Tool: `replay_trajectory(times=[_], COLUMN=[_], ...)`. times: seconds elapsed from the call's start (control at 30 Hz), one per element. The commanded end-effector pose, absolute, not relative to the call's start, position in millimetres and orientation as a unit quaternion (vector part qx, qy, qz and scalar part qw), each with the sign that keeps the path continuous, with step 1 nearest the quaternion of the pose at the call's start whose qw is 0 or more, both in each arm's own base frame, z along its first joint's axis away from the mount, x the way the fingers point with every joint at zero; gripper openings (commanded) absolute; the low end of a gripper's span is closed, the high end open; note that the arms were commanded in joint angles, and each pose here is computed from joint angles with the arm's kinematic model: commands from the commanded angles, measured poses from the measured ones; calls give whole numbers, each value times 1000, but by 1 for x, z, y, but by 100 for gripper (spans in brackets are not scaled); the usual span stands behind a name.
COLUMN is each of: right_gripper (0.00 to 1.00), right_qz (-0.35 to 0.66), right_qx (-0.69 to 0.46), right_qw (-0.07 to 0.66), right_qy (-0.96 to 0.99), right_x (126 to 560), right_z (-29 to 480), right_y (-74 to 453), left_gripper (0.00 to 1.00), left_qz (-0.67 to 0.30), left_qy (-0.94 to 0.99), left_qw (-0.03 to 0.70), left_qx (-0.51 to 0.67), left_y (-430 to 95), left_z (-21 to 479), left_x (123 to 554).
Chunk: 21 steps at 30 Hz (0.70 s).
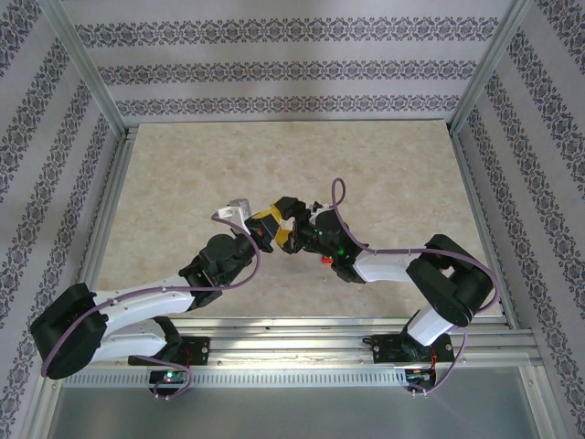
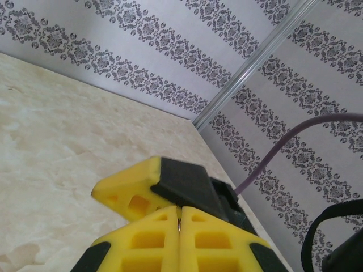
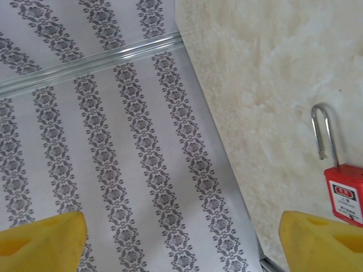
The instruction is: Unlock with the key
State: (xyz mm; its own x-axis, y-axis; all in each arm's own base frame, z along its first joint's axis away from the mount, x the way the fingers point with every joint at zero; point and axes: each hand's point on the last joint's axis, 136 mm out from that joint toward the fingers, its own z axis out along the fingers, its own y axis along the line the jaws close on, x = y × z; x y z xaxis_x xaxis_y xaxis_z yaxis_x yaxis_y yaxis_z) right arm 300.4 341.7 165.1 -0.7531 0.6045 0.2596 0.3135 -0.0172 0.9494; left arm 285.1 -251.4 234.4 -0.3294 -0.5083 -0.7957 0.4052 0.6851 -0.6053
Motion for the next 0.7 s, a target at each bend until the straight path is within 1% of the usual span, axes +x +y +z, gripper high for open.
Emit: replay_trajectory(times=[0.0, 0.07, 0.27, 0.67], right_gripper=[88, 87, 82, 60], right_qz=[666, 668, 671, 656], right_qx=[320, 323, 328, 334], right_qw=[125, 125, 133, 148], right_qy=[662, 658, 652, 661], right_x=[304, 304, 303, 301], right_z=[198, 200, 205, 200], right_y=[349, 348, 342, 329], left_gripper=[0, 0, 0, 0], left_qz=[-399, -398, -392, -387], left_qy=[691, 690, 689, 686], left_qw=[602, 603, 610, 616], left_qx=[-34, -37, -21, -13], left_y=[-251, -251, -255, -248], left_z=[239, 234, 229, 225], left_x=[282, 282, 278, 270])
